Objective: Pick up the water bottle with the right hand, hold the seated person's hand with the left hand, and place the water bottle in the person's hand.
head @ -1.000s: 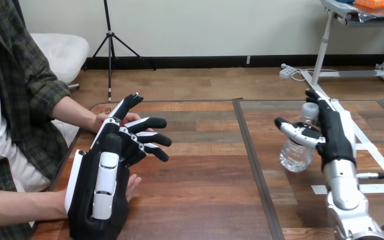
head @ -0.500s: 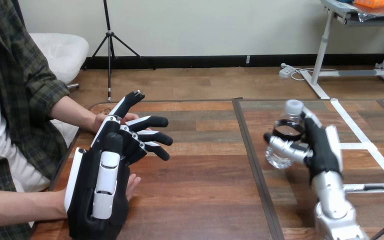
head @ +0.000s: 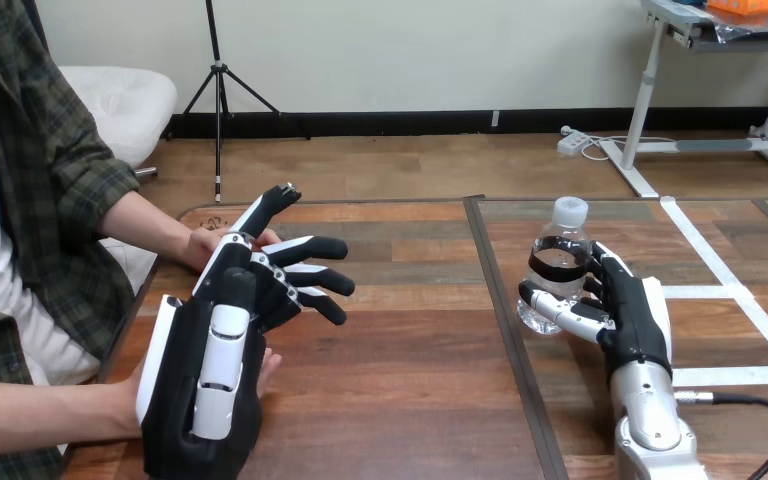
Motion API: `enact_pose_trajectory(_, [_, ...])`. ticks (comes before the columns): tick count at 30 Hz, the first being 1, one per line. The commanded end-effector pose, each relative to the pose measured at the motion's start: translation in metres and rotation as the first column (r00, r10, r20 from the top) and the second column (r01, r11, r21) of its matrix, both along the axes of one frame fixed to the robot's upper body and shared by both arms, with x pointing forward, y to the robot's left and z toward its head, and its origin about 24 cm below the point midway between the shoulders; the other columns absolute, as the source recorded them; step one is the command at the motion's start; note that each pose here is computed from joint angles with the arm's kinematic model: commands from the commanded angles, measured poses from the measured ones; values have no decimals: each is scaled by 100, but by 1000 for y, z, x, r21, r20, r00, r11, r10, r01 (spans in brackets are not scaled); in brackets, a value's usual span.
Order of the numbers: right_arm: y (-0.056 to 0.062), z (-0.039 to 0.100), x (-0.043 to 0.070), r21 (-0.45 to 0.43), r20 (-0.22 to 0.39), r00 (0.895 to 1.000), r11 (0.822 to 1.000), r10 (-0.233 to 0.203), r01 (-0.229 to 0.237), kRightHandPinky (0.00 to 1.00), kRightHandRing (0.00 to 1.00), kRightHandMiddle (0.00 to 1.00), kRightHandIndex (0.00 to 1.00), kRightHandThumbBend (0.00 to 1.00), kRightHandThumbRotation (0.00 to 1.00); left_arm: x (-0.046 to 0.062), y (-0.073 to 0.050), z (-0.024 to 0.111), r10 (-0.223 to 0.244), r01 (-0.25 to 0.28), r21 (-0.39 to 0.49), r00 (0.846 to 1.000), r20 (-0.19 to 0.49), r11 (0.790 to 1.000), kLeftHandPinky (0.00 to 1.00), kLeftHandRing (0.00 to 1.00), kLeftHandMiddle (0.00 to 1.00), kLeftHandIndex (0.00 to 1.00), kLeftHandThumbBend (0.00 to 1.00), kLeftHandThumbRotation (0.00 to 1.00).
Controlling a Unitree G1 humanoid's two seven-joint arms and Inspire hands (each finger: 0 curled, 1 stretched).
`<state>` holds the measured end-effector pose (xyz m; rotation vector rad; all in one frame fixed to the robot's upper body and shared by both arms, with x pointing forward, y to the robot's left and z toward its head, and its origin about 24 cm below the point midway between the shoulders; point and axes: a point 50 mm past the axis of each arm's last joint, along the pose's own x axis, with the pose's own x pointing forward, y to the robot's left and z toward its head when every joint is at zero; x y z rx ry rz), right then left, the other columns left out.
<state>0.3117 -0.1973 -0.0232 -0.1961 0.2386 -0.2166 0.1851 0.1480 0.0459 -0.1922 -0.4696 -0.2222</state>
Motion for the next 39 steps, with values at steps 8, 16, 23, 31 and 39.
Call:
enact_pose_trajectory(8, [6, 25, 19, 81, 120, 990, 995, -67, 58, 70, 69, 72, 76, 67, 0, -6, -3, 4, 15, -15, -7, 1000, 19, 1000, 44, 58, 67, 87, 47, 94])
enact_pose_trajectory(16, [7, 27, 19, 37, 127, 989, 997, -76, 72, 53, 55, 58, 65, 66, 0, -6, -4, 4, 17, -17, -11, 1000, 15, 1000, 44, 58, 67, 87, 49, 94])
enact_pose_trajectory(23, [8, 27, 19, 37, 141, 987, 996, -81, 76, 49, 51, 54, 60, 66, 0, -8, -5, 3, 20, -20, -15, 1000, 11, 1000, 44, 58, 66, 87, 49, 94])
enact_pose_trajectory(31, [7, 28, 20, 20, 141, 987, 997, -81, 79, 47, 50, 53, 60, 66, 0, -8, -6, 3, 21, -21, -30, 1000, 13, 999, 43, 57, 66, 87, 49, 93])
enact_pose_trajectory(39, [7, 28, 19, 23, 143, 986, 996, -85, 82, 50, 51, 53, 61, 66, 0, -10, -5, 2, 19, -19, -33, 1000, 6, 999, 43, 58, 66, 88, 49, 93])
